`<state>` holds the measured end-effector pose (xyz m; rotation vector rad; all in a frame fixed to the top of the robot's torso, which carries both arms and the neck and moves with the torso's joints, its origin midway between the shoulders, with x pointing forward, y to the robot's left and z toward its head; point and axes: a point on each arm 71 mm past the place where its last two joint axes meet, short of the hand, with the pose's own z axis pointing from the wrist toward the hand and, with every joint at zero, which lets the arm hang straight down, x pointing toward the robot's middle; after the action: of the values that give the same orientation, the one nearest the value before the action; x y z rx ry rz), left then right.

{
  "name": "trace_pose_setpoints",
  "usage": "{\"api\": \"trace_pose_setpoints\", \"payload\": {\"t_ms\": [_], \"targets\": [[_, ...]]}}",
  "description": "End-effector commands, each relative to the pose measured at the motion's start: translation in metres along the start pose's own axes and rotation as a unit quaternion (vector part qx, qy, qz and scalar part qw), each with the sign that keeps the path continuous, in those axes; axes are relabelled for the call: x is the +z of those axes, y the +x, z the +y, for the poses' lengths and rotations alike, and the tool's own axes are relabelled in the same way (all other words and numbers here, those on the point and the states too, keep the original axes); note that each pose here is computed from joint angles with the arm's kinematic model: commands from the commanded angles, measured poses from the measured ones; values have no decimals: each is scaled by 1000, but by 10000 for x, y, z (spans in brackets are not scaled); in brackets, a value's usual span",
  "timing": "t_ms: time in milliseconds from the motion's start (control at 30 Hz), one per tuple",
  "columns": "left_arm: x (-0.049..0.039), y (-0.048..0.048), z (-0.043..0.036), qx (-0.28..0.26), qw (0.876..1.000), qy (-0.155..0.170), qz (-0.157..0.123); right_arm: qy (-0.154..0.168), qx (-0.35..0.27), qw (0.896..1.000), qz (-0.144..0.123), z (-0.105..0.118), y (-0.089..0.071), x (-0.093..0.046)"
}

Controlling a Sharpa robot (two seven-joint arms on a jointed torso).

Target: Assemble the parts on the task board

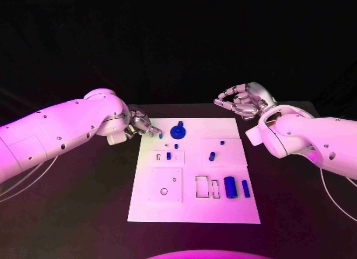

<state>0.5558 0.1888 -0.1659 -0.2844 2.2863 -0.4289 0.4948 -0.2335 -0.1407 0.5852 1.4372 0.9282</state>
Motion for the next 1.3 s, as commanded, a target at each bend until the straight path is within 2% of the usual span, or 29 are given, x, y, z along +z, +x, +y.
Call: {"api": "trace_pose_setpoints", "payload": {"t_ms": [33, 233, 567, 900, 1300], "targets": [[42, -61, -13, 12, 1000, 4, -12, -5, 0, 1000, 6, 9, 18, 1], [113, -90, -51, 8, 1000, 2, -18, -4, 0, 1000, 7, 11, 23, 3], [222, -70, -121, 11, 1000, -2, -6, -5, 0, 1000, 9, 20, 38, 5], [246, -40, -146, 14, 1000, -1, 8, -5, 1, 1000, 9, 22, 42, 7], [276, -12, -138, 22, 1000, -8, 17, -6, 1, 1000, 10, 27, 51, 10]]}}
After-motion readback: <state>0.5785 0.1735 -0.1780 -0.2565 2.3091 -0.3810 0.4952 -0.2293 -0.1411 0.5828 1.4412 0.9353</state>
